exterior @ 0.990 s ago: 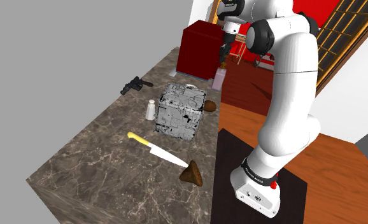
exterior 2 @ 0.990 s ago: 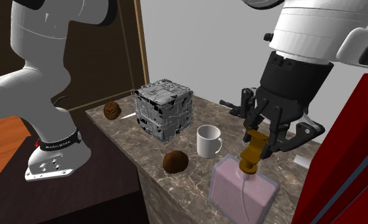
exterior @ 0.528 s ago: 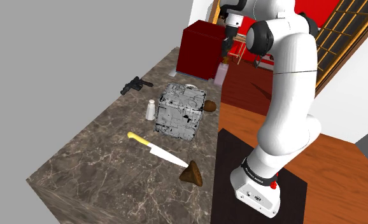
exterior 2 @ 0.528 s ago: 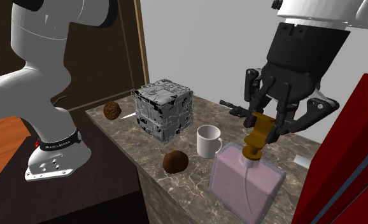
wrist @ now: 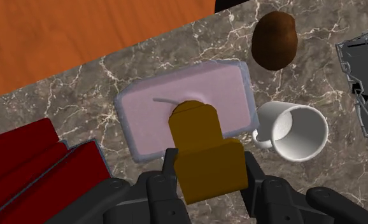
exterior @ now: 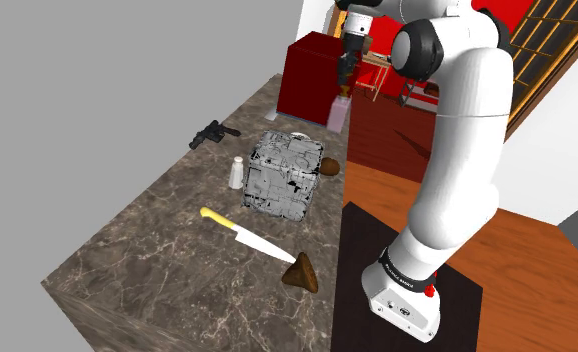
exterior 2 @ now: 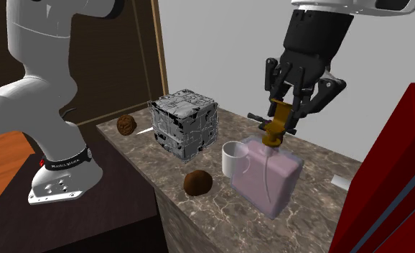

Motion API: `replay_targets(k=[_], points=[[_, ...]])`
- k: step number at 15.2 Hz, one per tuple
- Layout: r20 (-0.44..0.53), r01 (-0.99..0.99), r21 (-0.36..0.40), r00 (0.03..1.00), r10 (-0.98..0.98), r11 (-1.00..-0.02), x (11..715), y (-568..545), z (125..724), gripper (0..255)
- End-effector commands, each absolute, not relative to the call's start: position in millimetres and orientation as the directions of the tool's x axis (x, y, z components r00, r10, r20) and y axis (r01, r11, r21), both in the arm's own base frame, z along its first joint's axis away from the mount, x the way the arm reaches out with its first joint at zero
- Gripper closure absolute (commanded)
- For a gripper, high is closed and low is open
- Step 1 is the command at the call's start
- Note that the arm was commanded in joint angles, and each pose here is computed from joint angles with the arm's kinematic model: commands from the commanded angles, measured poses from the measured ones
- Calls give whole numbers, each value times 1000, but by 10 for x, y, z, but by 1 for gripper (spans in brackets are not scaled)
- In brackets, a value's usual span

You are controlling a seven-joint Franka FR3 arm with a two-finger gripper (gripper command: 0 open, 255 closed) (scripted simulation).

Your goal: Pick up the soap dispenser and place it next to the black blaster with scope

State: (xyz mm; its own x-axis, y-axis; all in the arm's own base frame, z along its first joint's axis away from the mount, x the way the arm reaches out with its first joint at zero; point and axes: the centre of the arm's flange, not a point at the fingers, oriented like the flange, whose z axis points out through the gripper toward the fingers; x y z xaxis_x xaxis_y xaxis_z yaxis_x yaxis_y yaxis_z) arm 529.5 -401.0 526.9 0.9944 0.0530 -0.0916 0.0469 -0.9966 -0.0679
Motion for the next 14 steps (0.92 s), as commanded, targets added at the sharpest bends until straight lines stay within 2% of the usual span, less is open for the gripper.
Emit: replay_targets(k=[1, 14], points=[[-92, 46, -68, 994, 52, -997, 5389, -3765, 5244, 255], [-92, 46, -68, 994, 52, -997, 5960, -2146, 5246, 255]])
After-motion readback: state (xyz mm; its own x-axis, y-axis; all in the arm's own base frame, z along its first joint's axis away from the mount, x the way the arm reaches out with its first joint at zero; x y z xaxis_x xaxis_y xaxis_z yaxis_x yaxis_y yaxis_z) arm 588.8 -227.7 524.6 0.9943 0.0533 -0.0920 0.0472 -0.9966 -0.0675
